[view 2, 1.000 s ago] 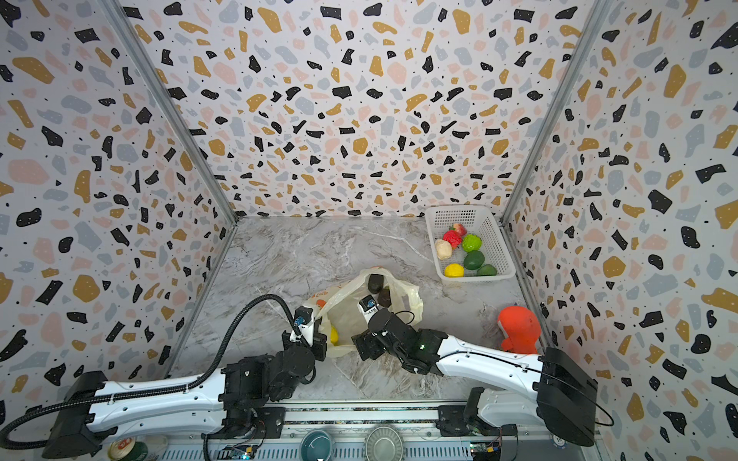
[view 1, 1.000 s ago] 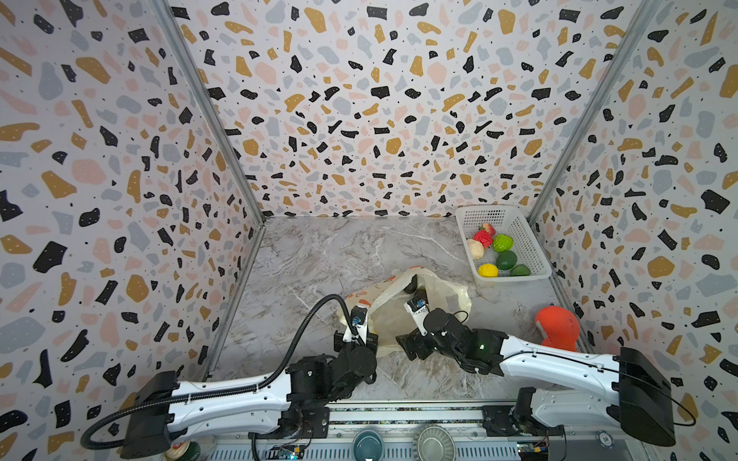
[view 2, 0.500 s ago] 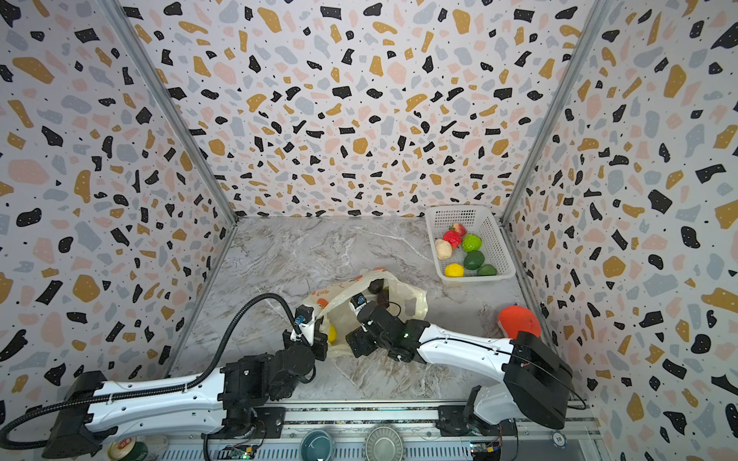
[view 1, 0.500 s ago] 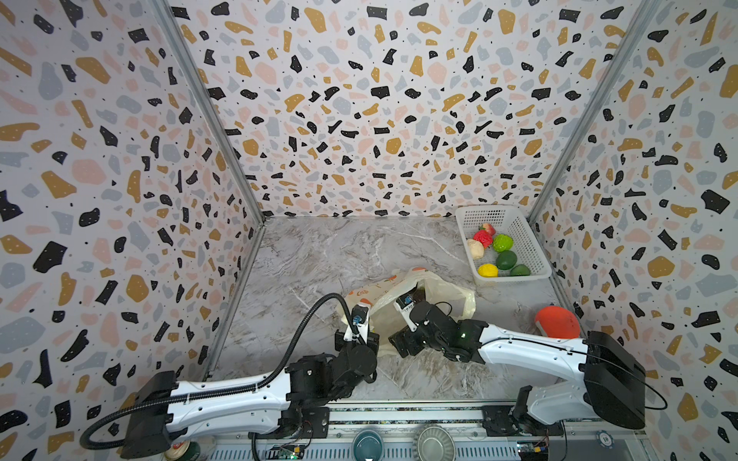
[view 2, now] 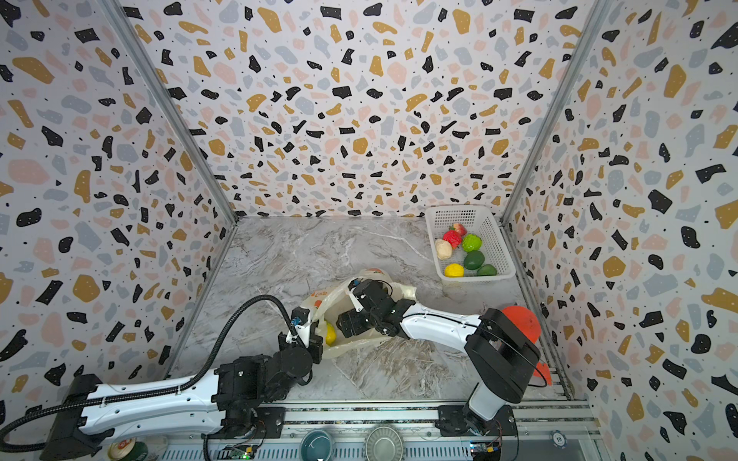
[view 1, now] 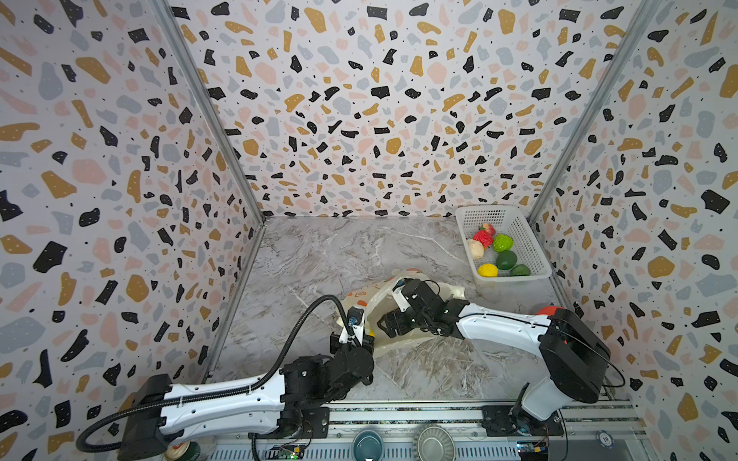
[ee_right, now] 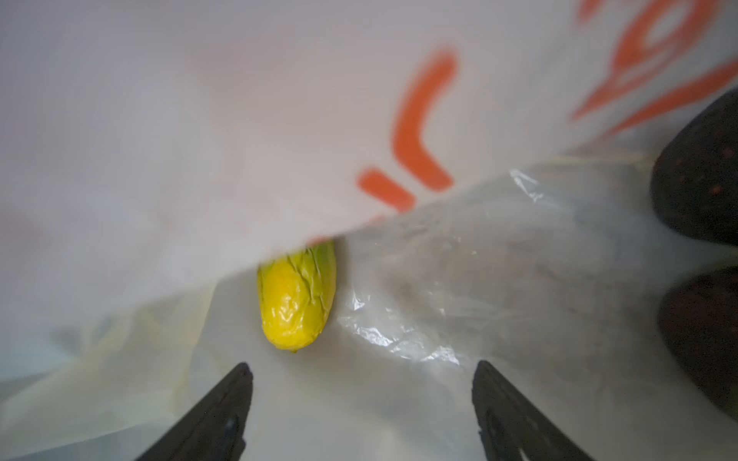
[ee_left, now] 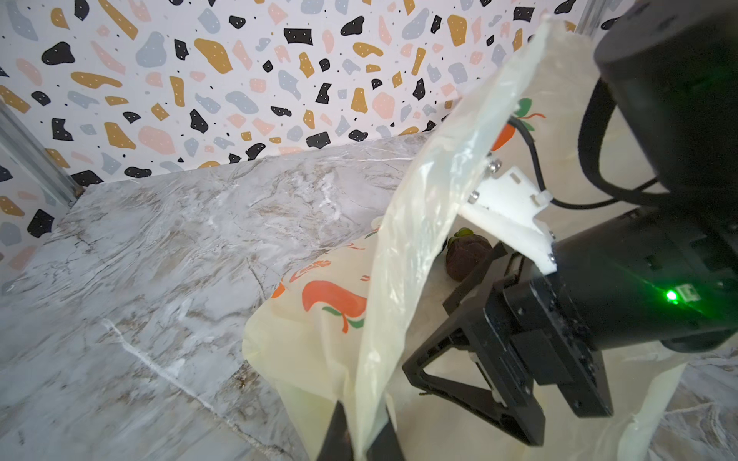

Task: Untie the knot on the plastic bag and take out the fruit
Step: 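Lower the right gripper onto the green-yellow papaya and close on it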

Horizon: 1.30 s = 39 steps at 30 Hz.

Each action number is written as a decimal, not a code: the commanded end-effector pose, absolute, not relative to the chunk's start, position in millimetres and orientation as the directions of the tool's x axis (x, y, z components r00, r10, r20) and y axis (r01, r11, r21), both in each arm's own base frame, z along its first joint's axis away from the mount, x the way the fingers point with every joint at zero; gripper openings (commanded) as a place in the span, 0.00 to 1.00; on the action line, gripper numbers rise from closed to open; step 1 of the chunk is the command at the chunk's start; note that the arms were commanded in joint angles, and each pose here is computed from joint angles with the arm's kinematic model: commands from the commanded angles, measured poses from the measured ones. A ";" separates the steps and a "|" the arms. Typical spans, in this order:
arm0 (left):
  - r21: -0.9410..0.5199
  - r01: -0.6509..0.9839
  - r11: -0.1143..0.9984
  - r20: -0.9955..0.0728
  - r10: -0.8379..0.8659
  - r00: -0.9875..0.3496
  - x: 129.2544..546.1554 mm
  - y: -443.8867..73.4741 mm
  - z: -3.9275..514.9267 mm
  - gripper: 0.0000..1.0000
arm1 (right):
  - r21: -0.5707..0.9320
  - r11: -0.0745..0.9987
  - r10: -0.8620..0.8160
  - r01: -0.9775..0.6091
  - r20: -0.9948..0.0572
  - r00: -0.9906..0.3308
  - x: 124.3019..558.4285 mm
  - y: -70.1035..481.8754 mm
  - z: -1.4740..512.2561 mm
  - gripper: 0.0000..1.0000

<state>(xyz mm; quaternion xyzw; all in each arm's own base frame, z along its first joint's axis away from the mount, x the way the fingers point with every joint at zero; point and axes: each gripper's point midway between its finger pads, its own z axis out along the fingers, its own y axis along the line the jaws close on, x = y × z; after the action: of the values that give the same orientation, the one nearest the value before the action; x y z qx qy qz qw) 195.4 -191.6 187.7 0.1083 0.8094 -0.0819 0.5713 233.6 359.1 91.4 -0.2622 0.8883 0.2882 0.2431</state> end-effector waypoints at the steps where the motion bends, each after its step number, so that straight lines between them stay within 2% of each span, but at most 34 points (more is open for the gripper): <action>1: -0.001 0.232 0.973 -0.941 0.078 -0.328 196.4 -181.0 183.3 0.00 | 0.425 0.691 -0.287 -0.585 -0.582 -0.761 226.7 362.1 85.4 0.87; 8: -0.011 0.228 0.974 -0.942 0.066 -0.329 196.2 -180.6 184.3 0.00 | 0.432 0.657 -0.347 -0.618 -0.554 -0.757 210.3 376.5 70.1 0.89; 16: 0.124 0.160 0.979 -0.897 0.179 -0.404 197.1 -172.0 158.9 0.00 | 0.452 0.642 -0.282 -0.620 -0.612 -0.738 230.1 397.8 79.7 0.94; 23: 0.079 0.098 0.992 -0.924 0.110 -0.365 199.5 -160.0 168.7 0.00 | 0.498 0.633 -0.203 -0.593 -0.633 -0.747 244.7 408.2 78.7 0.98; 31: 0.075 0.097 0.992 -0.931 0.105 -0.349 197.2 -150.8 169.7 0.00 | 0.454 0.643 -0.198 -0.617 -0.679 -0.707 252.8 424.2 80.9 0.98; 39: 0.040 0.130 0.991 -0.934 0.083 -0.348 195.7 -155.0 164.3 0.00 | 0.421 0.626 -0.249 -0.656 -0.689 -0.680 241.8 448.2 77.2 0.99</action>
<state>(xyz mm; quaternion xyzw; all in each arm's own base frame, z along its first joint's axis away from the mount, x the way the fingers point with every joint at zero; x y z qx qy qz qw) 195.5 -153.3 163.9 0.0688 0.8253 -0.0086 0.5604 241.3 436.8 71.3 -0.2550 0.8564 0.3464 0.2855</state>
